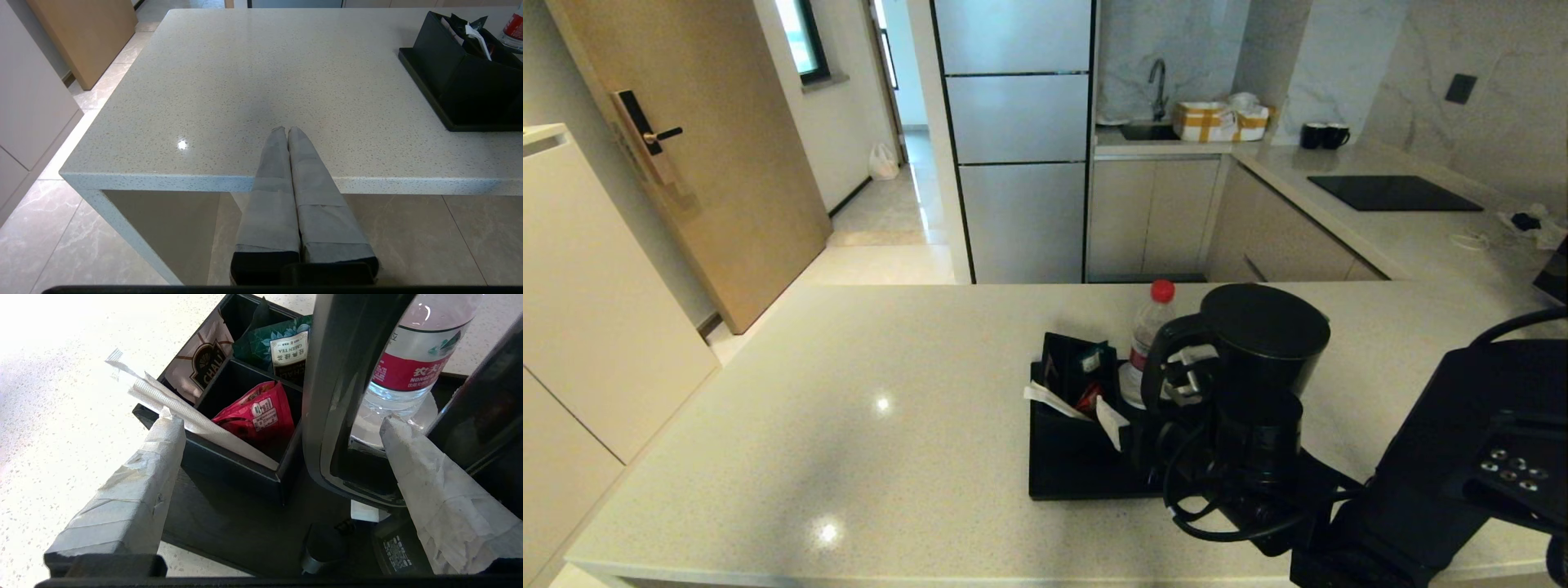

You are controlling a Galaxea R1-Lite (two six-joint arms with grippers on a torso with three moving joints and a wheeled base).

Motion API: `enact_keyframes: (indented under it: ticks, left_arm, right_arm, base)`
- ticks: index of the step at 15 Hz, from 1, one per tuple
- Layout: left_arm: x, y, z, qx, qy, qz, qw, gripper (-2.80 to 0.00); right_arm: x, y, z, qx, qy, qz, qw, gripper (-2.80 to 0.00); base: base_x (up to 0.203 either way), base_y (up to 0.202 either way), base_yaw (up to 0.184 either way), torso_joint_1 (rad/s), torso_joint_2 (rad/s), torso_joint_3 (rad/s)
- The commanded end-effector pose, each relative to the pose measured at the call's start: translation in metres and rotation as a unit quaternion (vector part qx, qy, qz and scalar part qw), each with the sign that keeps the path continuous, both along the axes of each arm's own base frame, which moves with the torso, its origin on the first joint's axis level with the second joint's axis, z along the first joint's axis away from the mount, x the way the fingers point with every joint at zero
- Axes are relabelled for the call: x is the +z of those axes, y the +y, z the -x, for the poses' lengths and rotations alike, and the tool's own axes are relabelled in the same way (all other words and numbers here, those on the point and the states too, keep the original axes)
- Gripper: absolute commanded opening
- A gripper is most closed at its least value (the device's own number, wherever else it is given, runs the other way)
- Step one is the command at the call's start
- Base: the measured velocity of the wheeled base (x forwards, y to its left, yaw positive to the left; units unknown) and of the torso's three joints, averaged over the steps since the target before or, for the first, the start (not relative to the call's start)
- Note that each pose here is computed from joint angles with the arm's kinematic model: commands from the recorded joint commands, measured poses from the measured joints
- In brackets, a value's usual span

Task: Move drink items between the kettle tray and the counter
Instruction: Pick up the kettle

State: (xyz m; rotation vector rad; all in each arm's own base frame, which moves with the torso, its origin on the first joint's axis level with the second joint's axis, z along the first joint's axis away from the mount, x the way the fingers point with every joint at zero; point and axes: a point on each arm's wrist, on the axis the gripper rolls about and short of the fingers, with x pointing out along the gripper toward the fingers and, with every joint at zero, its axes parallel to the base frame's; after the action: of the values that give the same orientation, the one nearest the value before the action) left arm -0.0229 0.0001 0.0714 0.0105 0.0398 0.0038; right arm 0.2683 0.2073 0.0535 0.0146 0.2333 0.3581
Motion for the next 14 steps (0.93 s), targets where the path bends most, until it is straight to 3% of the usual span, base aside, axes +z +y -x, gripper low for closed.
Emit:
enact_keyframes:
  ticks: [1, 12, 13, 14]
  left_arm:
    - [0.0, 0.0, 0.0, 0.0, 0.0, 0.0, 1.0, -2.8]
    - [-0.0001, 0.0, 0.0001, 0.0, 0.0, 0.0, 1.0, -2.8]
    - [0.0, 0.0, 0.0001, 0.0, -0.001, 0.0, 1.0, -2.8]
    - [0.0, 0.0, 0.0, 0.0, 0.0, 0.0, 1.0, -2.8]
  right_arm:
    - [-0.0013, 0.0021, -0.0025, -0.001, -0.003, -0.003, 1.0, 0.0]
    - [-0.0053, 0.0069, -0.0085, -0.002, -0.004, -0.002, 1.0, 0.0]
    - [-0.0052, 0.0066, -0.0082, -0.002, -0.004, -0.002, 1.0, -2.8]
    - [-0.0051, 0.0067, -0.0083, -0.002, -0.005, -0.002, 1.0, -2.8]
  base:
    - [0.0, 0.0, 0.0, 0.0, 0.0, 0.0]
    - [0.0, 0.0, 0.0, 0.0, 0.0, 0.0]
    - [0.0, 0.0, 0.0, 0.0, 0.0, 0.0]
    - [0.0, 0.0, 0.0, 0.0, 0.0, 0.0]
